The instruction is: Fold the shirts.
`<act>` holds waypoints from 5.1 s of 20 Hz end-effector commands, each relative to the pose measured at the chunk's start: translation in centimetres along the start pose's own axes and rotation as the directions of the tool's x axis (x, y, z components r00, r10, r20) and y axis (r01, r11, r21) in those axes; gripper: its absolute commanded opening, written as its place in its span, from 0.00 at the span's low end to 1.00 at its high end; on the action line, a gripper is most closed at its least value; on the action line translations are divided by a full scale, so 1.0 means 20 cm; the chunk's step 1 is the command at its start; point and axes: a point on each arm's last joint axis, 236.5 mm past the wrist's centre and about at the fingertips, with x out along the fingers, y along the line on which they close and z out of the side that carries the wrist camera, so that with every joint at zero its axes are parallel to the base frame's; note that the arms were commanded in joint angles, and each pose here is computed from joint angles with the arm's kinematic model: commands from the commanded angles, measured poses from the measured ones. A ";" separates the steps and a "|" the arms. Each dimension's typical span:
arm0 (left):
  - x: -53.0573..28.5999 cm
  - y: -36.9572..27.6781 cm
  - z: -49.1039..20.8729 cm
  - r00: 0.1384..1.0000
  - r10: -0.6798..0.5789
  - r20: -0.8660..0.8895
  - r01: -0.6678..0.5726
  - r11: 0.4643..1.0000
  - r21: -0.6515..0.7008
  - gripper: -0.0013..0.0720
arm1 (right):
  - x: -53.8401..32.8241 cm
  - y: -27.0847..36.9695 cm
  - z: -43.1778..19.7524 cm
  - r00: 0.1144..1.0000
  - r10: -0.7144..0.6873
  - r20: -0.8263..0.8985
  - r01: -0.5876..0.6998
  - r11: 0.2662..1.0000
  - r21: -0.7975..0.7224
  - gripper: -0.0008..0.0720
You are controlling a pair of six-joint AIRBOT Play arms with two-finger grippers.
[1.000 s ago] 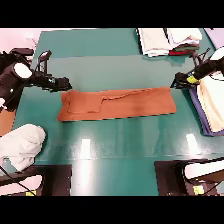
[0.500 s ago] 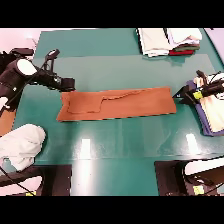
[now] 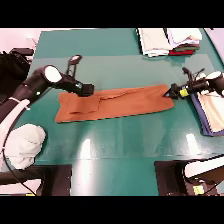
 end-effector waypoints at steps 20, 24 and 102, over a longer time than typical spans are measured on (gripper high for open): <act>0.55 -0.28 0.09 0.987 -0.121 -0.101 0.121 0.993 -0.008 0.05 | -0.30 1.66 0.00 0.970 0.202 0.133 -0.105 0.847 -0.521 0.04; 0.08 -0.09 0.39 0.997 -0.030 0.070 0.027 0.999 0.043 0.05 | -0.18 1.89 -0.09 0.950 0.302 0.082 -0.211 0.813 -0.543 0.04; -1.11 -0.56 0.39 0.898 -0.128 0.420 0.016 0.965 0.260 0.05 | -2.08 0.03 0.53 0.446 -0.365 0.817 0.387 0.902 0.192 0.04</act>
